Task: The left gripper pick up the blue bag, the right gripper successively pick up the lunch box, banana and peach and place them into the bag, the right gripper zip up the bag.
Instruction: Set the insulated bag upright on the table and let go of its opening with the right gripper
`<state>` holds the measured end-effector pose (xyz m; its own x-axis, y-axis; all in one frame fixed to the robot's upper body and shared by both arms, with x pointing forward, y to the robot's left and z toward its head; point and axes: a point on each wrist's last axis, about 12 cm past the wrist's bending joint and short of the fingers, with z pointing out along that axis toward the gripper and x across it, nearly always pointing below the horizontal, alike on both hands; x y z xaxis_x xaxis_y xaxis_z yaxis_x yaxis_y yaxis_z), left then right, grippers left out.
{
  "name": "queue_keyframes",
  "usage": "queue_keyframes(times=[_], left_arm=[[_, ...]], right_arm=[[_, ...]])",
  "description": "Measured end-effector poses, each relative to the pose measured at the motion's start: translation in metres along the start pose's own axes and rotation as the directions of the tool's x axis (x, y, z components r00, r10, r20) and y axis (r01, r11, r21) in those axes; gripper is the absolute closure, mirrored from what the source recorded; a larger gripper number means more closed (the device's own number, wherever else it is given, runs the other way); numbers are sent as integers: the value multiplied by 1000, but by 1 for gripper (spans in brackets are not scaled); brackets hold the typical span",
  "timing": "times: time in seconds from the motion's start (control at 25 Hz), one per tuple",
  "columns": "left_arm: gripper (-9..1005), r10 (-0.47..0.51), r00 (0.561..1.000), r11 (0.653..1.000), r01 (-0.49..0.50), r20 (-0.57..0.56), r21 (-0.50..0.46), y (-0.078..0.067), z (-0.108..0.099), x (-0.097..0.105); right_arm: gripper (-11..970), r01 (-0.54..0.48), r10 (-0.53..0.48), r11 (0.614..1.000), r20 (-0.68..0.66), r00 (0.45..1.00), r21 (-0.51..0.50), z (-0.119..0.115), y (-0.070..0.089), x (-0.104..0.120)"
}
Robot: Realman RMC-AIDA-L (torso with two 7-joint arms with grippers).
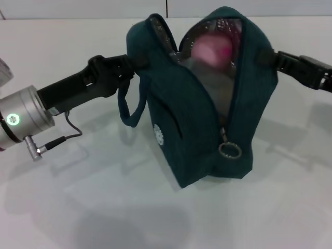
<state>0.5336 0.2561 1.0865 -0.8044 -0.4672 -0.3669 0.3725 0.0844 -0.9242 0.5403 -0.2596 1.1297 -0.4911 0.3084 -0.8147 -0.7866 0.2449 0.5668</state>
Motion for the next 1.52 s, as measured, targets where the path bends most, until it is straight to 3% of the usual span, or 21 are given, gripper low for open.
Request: queue_keyframes(times=[0.2, 0.44, 0.88, 1.16, 1.52], left_arm=[[959, 0, 1000, 998, 0, 7, -59, 8, -6, 4], [960, -50, 999, 994, 47, -19, -103, 16, -20, 23], [960, -49, 995, 993, 39, -90, -113, 17, -13, 27], [960, -68, 992, 995, 60, -107, -79, 15, -8, 30], [959, -79, 991, 996, 74, -104, -55, 13, -4, 31]], right_arm=[[874, 36, -36, 998, -12, 999, 53, -9, -6, 0], [883, -6, 8, 998, -39, 999, 54, -6, -7, 25], [888, -70, 72, 997, -66, 995, 28, -4, -5, 42], [889, -58, 59, 998, -55, 997, 20, -9, -2, 44], [555, -10, 9, 1000, 40, 999, 7, -30, 4, 47]])
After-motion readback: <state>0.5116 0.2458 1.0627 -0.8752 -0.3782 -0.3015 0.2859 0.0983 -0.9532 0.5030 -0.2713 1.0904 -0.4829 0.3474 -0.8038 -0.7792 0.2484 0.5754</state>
